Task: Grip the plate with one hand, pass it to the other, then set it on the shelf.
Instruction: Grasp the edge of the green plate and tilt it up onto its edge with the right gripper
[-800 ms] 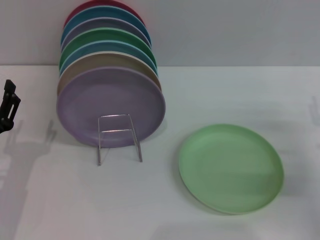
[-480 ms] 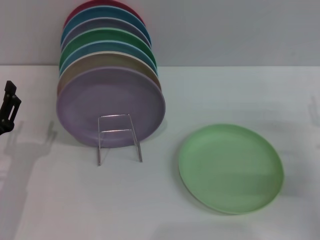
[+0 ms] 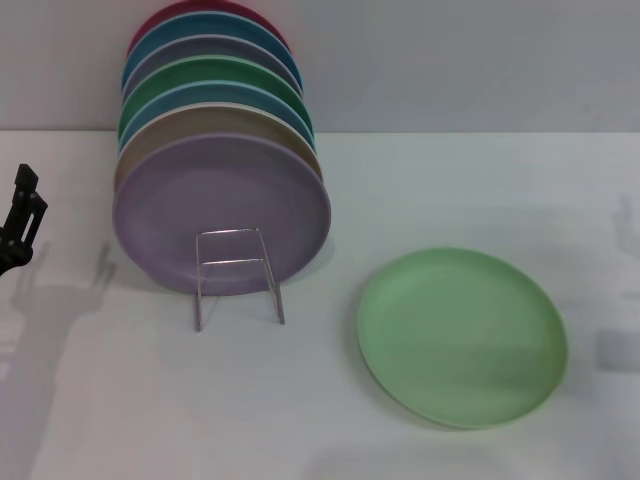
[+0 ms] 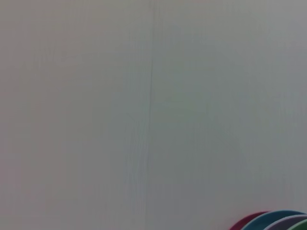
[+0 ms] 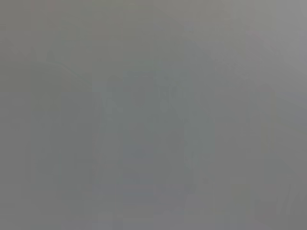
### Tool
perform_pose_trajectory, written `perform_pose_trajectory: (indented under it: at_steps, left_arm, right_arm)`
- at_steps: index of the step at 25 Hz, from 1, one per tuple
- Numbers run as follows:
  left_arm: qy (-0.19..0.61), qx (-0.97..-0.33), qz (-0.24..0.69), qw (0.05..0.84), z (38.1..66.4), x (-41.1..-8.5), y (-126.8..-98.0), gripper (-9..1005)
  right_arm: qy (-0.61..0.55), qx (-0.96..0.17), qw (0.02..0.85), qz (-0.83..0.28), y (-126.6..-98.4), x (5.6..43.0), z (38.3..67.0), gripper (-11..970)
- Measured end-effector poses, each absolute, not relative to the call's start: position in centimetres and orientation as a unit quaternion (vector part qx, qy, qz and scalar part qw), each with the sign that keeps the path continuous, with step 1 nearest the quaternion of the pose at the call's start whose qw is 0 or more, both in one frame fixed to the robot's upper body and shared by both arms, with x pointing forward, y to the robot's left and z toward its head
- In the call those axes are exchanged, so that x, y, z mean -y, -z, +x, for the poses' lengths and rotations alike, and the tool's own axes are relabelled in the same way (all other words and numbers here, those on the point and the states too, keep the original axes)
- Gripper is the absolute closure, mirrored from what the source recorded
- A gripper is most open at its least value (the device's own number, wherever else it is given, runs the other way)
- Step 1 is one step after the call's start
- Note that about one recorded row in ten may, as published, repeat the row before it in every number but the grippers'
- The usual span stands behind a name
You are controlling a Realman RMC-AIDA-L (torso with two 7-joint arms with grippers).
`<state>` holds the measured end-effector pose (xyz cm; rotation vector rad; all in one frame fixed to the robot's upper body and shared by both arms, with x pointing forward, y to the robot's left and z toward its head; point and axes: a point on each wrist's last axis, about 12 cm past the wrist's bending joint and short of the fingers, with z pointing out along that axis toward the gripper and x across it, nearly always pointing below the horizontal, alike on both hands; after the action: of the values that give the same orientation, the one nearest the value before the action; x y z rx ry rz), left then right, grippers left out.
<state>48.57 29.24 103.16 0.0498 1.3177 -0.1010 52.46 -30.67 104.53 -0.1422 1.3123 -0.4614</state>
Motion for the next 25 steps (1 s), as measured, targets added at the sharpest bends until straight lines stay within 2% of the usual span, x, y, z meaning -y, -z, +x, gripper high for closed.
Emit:
perform_pose_trajectory:
  at_steps: [3,9,13,18,25]
  left_arm:
    - [0.046,-0.613,0.023,0.788,48.5,-29.3,-103.1,227]
    - [0.043,-0.616,0.021,0.786,48.1,-29.5,-102.9,228]
    - [0.04,-0.617,0.021,0.786,48.0,-29.7,-102.8,228]
    - [0.039,-0.617,0.022,0.785,48.0,-29.8,-102.8,228]
    - [0.041,-0.617,0.028,0.785,48.2,-29.6,-102.9,228]
  right_arm:
    - [0.209,-0.618,0.757,-0.045,-104.6,30.2,53.1,332]
    - [0.055,-0.683,0.729,0.017,-104.9,27.8,55.6,333]
    - [0.005,-0.707,0.707,0.014,-105.4,26.8,56.2,334]
    - [-0.059,-0.756,0.652,-0.011,-106.8,26.1,57.1,335]
    - [-0.092,-0.835,0.54,-0.054,-109.1,27.1,57.4,336]
